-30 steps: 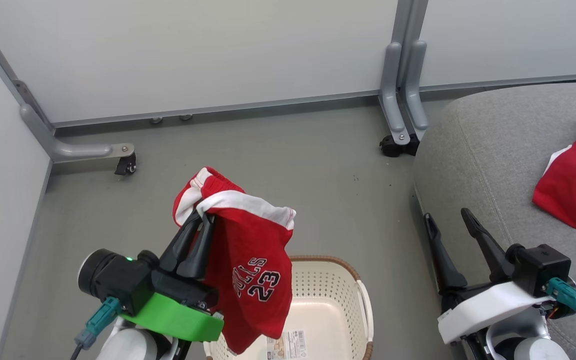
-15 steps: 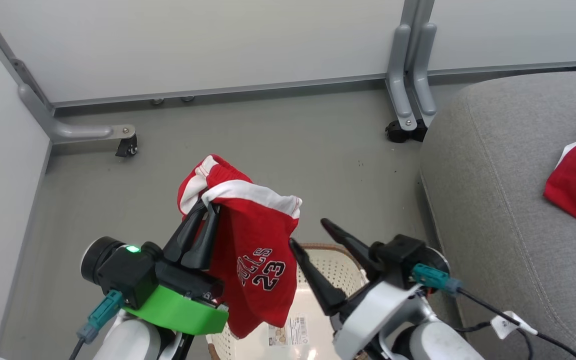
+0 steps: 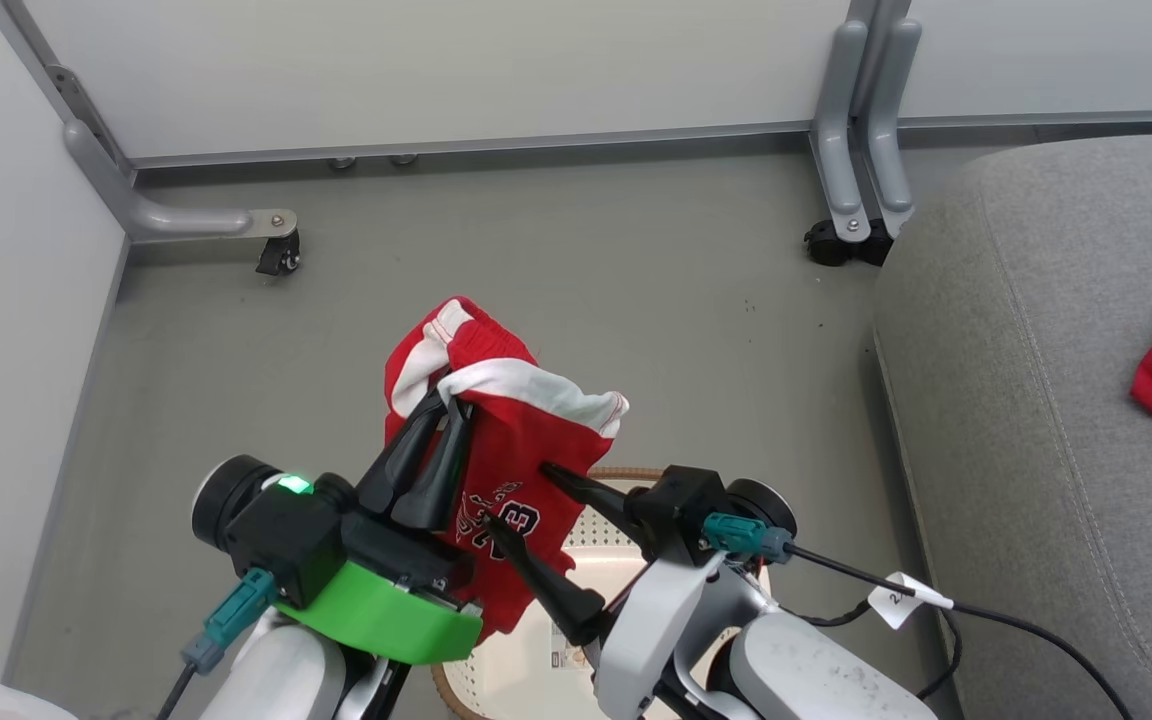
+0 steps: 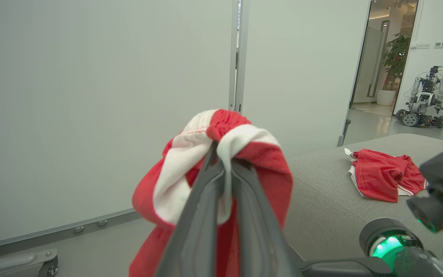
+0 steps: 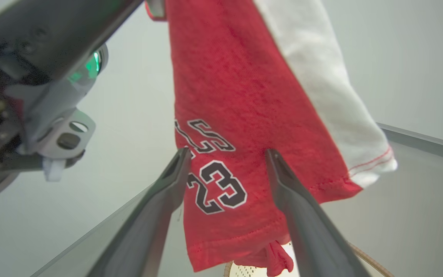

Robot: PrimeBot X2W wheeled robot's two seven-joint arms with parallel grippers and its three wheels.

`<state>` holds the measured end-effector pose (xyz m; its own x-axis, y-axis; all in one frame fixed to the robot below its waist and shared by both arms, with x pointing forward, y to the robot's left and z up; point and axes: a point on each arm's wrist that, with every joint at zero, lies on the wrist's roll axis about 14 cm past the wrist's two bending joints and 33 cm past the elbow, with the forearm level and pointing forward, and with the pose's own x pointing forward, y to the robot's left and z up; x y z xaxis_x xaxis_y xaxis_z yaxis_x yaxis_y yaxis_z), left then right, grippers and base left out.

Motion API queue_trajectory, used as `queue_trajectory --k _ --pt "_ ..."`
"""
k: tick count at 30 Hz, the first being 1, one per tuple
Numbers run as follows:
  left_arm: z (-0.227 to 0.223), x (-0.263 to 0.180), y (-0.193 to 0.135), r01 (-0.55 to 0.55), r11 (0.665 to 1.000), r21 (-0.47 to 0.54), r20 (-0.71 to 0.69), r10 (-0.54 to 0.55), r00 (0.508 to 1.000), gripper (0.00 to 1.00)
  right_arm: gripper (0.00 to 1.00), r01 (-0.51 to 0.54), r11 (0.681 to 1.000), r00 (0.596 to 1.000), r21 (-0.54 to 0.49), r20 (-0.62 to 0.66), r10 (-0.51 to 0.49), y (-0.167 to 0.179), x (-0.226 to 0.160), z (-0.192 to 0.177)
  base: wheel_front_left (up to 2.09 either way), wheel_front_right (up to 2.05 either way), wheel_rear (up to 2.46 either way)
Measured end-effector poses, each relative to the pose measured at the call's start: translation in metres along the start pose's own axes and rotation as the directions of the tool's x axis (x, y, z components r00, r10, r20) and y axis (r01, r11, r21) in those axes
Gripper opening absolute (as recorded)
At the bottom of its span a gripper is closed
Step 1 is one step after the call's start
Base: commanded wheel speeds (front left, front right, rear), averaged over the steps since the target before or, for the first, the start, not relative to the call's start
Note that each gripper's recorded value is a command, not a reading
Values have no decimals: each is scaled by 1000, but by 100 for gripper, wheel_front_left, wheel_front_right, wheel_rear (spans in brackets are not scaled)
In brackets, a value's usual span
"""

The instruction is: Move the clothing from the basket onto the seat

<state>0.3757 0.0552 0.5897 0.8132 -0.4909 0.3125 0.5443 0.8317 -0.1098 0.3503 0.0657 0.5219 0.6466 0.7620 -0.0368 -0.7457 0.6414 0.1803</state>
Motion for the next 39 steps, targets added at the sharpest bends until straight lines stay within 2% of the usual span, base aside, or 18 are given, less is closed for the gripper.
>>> queue_trajectory --k 11,28,29,30,39 --pt "2 -1 -6 14 1000 -7 5 -14 1000 0 100 -28 1000 1000 14 -7 28 0 10 -6 0 0 0" --pt "5 -3 -15 31 999 -15 13 -31 999 0 100 -74 997 996 10 49 74 1 28 8 0 0 0" --pt "5 -3 -16 34 999 -17 13 -34 999 0 42 -76 997 996 13 55 75 1 30 9 0 0 0" --pt "5 -3 -17 37 999 -18 13 -37 999 0 0 -77 997 996 17 54 76 0 31 9 0 0 0" --pt "5 -3 -17 38 999 -20 12 -38 999 0 0 -92 995 995 39 41 91 2 36 4 0 0 0"
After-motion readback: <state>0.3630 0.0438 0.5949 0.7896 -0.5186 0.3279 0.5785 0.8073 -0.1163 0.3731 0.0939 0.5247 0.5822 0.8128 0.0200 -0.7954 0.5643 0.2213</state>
